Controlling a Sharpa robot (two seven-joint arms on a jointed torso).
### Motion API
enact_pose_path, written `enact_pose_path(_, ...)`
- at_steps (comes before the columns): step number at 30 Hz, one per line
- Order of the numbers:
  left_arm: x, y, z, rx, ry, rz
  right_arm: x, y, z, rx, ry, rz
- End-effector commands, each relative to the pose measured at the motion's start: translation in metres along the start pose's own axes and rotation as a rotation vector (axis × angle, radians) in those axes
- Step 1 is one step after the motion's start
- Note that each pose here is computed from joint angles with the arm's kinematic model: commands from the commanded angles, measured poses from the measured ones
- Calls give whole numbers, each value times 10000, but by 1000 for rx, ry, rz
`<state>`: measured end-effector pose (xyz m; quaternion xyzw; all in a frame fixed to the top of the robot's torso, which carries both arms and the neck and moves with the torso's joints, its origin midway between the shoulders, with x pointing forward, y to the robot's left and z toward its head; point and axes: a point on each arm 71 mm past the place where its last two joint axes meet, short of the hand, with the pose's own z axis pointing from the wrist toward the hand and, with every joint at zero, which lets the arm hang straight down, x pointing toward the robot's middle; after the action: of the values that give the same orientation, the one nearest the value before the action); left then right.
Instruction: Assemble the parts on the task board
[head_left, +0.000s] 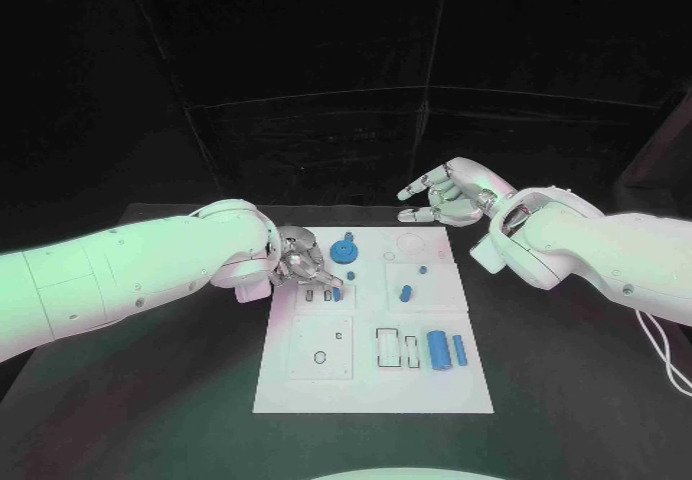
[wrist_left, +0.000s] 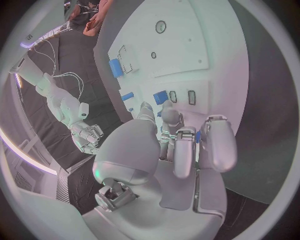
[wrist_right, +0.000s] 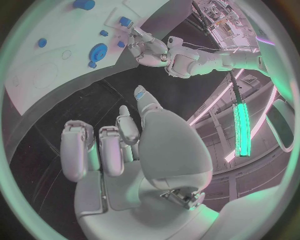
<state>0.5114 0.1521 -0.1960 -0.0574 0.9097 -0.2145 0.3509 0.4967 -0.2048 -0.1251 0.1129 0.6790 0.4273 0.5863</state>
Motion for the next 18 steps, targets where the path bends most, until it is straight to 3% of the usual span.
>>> enact_pose_path(1, 19, -31, 14, -28, 22, 40, 10, 4, 17, 11, 17, 3)
enact_pose_path(18, -7, -139, 100, -54, 5, 85, 31, -12, 55, 28, 32, -4)
